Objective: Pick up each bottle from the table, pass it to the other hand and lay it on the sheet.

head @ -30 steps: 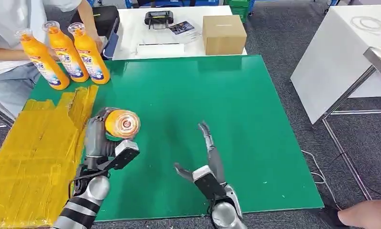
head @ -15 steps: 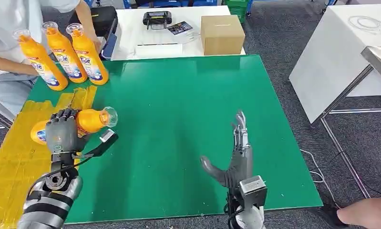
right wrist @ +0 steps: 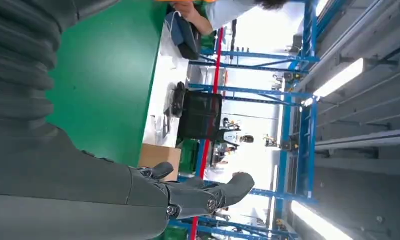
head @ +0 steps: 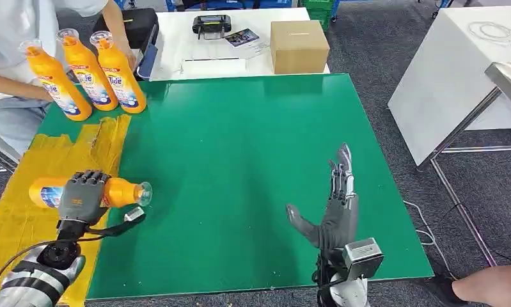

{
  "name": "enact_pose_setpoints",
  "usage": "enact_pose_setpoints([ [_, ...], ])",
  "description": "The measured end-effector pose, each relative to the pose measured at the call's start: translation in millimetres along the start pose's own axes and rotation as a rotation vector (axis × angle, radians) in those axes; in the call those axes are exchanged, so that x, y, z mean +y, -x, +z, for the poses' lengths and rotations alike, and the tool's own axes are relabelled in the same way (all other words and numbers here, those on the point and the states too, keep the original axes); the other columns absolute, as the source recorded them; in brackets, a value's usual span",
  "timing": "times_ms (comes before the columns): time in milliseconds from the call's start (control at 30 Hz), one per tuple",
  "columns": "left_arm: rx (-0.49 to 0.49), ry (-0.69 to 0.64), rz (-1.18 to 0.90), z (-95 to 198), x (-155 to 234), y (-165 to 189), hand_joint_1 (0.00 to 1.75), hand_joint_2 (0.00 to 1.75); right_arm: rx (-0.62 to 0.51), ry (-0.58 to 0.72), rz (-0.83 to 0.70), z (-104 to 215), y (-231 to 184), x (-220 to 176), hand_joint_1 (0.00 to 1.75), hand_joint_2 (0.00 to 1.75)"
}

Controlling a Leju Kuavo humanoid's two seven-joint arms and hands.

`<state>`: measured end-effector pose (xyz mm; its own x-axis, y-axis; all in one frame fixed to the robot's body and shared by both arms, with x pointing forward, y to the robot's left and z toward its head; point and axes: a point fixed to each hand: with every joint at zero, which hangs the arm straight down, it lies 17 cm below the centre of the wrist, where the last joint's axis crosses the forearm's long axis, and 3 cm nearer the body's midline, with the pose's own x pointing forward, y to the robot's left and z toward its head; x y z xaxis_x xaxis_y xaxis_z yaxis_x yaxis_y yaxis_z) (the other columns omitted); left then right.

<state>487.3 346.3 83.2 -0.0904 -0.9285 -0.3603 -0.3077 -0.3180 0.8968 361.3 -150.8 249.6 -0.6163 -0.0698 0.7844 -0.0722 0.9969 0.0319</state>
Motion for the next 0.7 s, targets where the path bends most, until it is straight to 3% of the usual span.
enact_pose_setpoints([
  [233,-0.07,0.076,0.0,22,-27,1,1.75,1.75,-0.002,0.006,0.012,2,2,-8,0.0,1.75],
  [500,-0.054,0.103,0.029,28,-37,14,1.75,1.75,0.0,0.011,0.023,3,3,-14,0.0,1.75],
  [533,-0.058,0.104,0.031,29,-37,14,0.42,1.75,-0.001,0.011,0.024,3,3,-14,0.0,1.75],
  [567,-0.063,0.109,0.038,30,-39,14,0.0,1.75,-0.001,0.012,0.024,3,3,-14,0.0,1.75],
  [700,-0.075,0.176,0.062,36,-56,17,0.0,1.75,0.001,0.011,0.033,3,4,-15,0.0,1.75],
])
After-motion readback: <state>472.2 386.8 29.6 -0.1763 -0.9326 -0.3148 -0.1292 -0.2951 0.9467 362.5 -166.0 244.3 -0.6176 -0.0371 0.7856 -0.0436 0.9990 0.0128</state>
